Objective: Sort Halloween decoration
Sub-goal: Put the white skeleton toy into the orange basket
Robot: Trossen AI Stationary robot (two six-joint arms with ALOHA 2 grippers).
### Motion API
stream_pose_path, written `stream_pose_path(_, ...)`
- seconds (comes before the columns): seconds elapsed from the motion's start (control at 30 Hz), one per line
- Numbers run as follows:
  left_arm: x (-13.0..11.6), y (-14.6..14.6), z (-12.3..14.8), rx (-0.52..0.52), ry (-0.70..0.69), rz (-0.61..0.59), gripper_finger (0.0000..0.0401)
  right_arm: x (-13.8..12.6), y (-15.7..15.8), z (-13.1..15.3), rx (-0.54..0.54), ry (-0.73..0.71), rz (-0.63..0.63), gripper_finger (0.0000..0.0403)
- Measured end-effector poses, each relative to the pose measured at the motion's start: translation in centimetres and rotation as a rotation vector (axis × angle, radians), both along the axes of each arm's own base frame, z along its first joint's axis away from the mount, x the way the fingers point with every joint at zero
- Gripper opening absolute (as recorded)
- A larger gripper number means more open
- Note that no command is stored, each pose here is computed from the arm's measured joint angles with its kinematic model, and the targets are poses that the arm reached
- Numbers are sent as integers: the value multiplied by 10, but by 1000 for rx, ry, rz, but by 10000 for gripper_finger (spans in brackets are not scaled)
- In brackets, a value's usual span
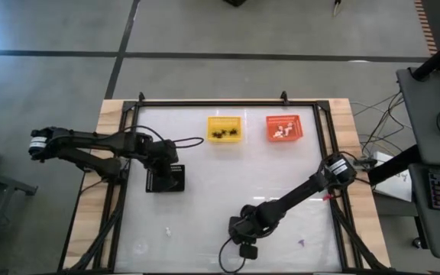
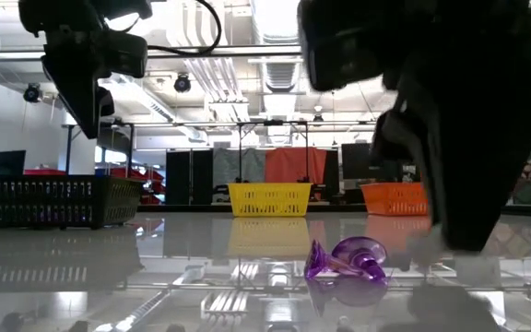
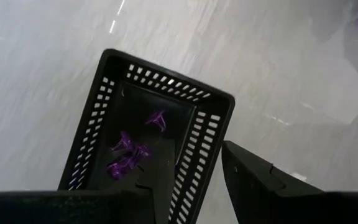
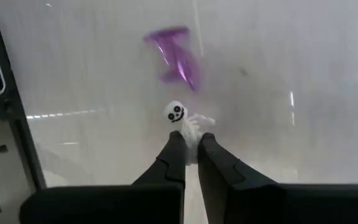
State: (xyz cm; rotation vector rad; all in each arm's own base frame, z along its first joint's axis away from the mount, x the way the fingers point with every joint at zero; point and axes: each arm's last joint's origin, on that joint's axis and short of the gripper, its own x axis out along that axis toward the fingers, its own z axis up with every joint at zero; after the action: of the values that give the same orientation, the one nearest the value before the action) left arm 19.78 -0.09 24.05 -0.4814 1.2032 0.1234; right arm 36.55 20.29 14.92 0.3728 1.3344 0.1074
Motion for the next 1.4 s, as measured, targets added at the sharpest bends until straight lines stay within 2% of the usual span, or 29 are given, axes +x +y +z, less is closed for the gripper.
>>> stream_pose_path(0.13, -2, -1, -1, 5, 15, -22, 116, -10, -6, 19, -29, 34, -54, 12)
stream_pose_path(0.27, -2, -2, -1, 6, 14, -29, 116, -24, -22, 40, -136, 82, -129, 11)
stream_pose_path(0.47, -2, -5, -1, 6, 14, -43, 116, -46, -74, 73, -346, 214, -318, 11)
stream_pose_path(0.63, -2, -6, -1, 5, 15, -45, 116, -62, -126, 97, -405, 226, -422, 11)
stream_pose_path(0.93, -2, -6, -1, -25, 27, 18, 116, -115, -227, 108, -423, 236, -572, 11)
stream_pose_path(1.13, 0, -15, 9, -97, 19, 30, 104, -152, -285, 109, -412, 145, -686, 11)
stream_pose_path(1.2, 2, -19, 14, -112, 8, 41, 98, -164, -302, 106, -388, 126, -731, 11)
stream_pose_path(1.33, 3, -28, 25, -141, -9, 61, 87, -181, -328, 95, -278, 95, -743, 11)
stream_pose_path(1.4, 3, -32, 29, -155, -7, 67, 84, -186, -339, 89, -274, 92, -743, 15)
